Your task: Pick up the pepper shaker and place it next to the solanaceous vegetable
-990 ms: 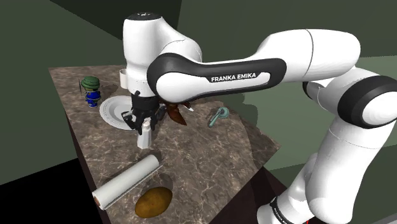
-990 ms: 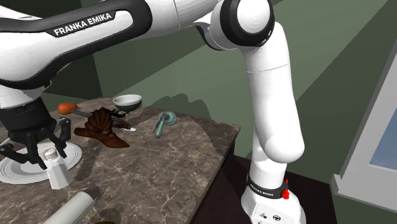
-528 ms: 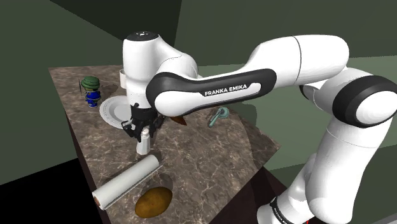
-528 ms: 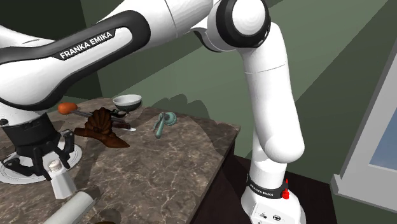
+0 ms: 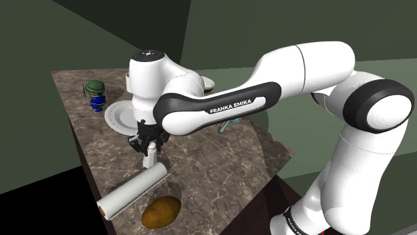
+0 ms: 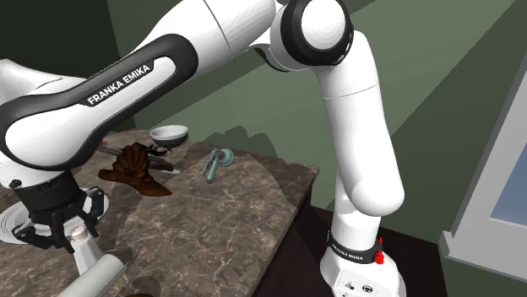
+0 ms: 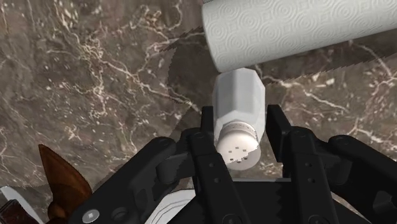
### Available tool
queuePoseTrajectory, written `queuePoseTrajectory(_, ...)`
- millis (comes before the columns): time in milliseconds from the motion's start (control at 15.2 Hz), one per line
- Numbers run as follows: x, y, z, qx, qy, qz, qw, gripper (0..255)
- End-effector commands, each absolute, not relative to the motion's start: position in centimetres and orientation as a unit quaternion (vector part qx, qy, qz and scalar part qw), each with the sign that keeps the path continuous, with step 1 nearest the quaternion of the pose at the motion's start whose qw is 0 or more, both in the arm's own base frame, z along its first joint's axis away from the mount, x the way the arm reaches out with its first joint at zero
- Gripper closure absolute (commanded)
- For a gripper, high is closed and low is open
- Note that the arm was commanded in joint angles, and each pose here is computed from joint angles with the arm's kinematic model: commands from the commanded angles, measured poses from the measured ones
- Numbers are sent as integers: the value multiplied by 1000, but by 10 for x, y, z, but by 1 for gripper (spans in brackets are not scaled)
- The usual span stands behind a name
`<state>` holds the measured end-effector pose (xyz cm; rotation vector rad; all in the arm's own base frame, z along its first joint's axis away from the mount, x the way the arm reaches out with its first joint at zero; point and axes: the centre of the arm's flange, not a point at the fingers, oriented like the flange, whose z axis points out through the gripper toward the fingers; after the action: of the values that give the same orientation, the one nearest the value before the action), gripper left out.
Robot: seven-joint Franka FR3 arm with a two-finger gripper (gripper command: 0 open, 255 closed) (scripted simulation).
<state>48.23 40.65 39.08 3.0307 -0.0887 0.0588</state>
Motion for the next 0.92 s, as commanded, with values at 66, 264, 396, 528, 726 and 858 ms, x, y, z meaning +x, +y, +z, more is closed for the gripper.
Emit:
queuePoseTrajectory(66,482,406,389,998,-29,20,54,255)
queuePoseTrajectory(264,482,406,389,998,-29,20,54,255)
queuePoseTrajectory(396,482,406,389,998,-29,20,54,0)
queuePoseTrajectory(528,482,406,389,998,-29,20,54,0)
queuePoseTrajectory(726,482,406,389,998,-29,20,54,0)
queuePoseTrajectory(858,481,409,415,998,-29,20,54,0)
